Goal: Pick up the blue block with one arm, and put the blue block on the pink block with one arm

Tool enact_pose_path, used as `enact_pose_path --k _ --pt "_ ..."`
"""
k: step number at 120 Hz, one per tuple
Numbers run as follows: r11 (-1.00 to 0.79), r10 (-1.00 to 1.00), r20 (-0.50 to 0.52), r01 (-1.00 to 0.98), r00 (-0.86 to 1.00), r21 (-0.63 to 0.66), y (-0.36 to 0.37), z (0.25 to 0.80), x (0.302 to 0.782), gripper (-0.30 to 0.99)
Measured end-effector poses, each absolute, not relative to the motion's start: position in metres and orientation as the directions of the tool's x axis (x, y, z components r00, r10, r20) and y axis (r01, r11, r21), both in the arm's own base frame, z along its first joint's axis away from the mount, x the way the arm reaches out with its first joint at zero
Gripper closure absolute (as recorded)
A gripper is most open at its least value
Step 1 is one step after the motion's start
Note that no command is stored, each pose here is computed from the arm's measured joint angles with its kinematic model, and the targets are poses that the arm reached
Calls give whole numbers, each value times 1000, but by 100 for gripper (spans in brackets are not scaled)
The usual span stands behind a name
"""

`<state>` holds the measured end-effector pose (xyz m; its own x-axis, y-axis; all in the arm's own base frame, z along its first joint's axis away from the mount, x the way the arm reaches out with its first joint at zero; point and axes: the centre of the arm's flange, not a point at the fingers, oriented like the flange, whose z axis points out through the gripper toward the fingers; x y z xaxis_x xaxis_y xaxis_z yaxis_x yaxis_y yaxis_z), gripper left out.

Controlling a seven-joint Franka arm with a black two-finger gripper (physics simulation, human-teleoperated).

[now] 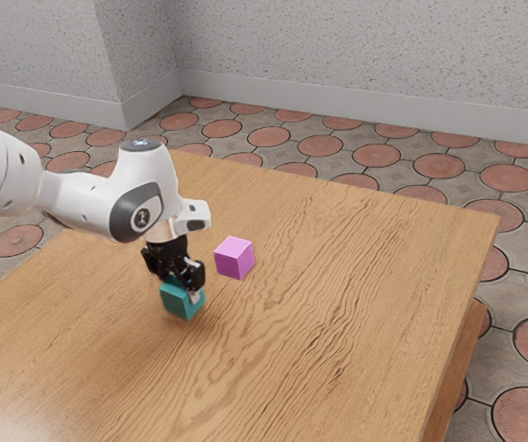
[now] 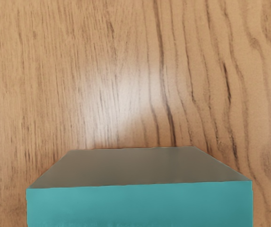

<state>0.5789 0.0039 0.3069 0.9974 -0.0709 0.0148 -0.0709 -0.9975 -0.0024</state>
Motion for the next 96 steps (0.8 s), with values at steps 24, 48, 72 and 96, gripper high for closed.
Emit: enact_pose_path --k 24,48,72,96 --pt "-996 -84 49 -83 995 -13 -2 344 617 39" --pt "-996 -86 21 -85 996 -15 -6 351 668 41" --pt "-998 -68 -23 -68 997 -18 6 349 703 39" --pt "-996 -81 -35 -82 996 -26 1 362 730 38"
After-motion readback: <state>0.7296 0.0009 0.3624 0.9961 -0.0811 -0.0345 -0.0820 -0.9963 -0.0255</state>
